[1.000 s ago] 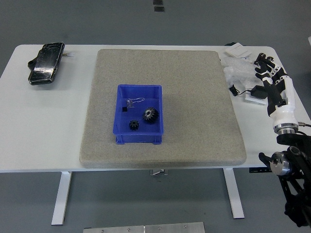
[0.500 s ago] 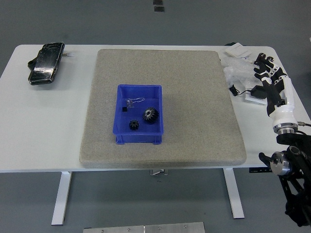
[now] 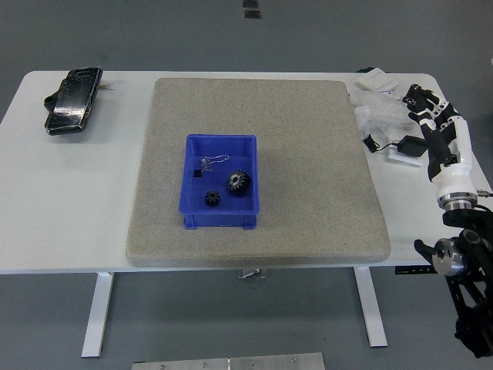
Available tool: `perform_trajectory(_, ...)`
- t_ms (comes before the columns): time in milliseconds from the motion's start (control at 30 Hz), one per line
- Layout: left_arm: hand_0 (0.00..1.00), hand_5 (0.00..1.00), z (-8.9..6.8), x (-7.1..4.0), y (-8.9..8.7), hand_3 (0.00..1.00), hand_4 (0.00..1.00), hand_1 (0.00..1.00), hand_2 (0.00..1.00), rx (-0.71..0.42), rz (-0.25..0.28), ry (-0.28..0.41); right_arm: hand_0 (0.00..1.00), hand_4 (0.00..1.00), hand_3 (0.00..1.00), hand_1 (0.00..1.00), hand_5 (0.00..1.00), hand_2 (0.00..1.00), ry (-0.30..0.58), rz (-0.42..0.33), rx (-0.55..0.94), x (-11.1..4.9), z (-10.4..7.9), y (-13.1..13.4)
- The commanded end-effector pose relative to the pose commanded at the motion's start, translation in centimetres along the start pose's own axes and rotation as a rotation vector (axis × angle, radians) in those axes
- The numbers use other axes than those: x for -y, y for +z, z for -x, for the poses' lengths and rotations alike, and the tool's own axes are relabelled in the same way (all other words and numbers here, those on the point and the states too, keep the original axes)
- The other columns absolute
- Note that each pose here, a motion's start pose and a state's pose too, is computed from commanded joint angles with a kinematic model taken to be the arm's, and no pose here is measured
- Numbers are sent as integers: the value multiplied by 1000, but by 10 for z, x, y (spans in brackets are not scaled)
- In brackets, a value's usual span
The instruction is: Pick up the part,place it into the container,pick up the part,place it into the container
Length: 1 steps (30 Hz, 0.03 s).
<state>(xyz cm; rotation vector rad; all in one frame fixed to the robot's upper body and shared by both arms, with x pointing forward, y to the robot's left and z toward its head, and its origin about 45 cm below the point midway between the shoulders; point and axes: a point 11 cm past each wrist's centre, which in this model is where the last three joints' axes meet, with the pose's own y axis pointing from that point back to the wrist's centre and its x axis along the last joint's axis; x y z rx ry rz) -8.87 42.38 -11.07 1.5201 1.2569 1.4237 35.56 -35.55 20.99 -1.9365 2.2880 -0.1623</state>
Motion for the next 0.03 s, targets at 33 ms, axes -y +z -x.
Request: perform_trajectory(33,642,245,0,0,0,609,679,567,564,0,0,0,801,725,705,733,440,755,0,0,0,0,0,0)
